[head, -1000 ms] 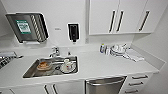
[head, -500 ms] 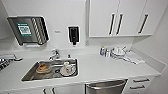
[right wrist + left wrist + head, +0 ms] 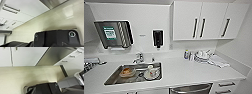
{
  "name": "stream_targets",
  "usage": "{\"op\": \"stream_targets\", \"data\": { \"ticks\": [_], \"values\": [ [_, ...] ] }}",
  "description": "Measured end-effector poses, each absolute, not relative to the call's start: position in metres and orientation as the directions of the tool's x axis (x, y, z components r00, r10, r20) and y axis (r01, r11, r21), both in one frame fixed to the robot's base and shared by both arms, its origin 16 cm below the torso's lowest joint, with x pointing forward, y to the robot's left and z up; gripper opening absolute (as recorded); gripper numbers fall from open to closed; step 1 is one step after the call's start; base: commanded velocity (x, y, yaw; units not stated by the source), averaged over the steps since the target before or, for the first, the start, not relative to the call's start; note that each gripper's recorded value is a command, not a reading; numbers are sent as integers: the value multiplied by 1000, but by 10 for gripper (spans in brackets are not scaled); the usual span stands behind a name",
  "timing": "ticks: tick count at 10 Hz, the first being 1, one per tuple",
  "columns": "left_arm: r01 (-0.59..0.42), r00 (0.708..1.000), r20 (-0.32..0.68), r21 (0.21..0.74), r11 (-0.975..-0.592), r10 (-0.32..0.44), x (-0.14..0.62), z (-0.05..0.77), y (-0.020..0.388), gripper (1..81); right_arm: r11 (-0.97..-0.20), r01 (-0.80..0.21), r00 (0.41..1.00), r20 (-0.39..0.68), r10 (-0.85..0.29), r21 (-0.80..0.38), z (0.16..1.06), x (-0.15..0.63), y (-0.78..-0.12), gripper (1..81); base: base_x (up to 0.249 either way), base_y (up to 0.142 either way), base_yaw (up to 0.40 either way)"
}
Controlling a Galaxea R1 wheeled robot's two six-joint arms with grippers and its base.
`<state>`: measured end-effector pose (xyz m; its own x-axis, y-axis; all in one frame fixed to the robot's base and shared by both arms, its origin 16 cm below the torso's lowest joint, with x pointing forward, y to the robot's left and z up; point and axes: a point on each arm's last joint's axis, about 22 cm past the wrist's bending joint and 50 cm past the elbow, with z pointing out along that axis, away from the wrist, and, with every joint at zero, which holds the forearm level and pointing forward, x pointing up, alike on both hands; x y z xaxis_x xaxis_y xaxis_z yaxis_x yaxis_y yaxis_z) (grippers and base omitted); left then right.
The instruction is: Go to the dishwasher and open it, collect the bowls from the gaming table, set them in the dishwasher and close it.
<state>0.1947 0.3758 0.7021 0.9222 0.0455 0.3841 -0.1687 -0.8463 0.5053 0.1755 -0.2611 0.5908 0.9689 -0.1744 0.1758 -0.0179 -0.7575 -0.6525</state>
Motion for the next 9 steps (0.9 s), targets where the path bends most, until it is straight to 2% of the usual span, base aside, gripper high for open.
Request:
{"op": "stream_targets", "data": {
  "ticks": [2,6,9],
  "values": [
    [-175,919,390,520,-836,50,214,699,367,811,-760,-34,972,155,-175,-649,581,176,-264,811,0,0,0],
    [-161,932,359,534,-830,50,246,684,365,811,-750,-66,979,104,-177,-659,565,192,-262,811,0,0,0],
    [-185,914,403,518,-835,48,272,702,374,811,-733,-47,973,135,-187,-679,573,221,-261,811,0,0,0]
  ]
}}
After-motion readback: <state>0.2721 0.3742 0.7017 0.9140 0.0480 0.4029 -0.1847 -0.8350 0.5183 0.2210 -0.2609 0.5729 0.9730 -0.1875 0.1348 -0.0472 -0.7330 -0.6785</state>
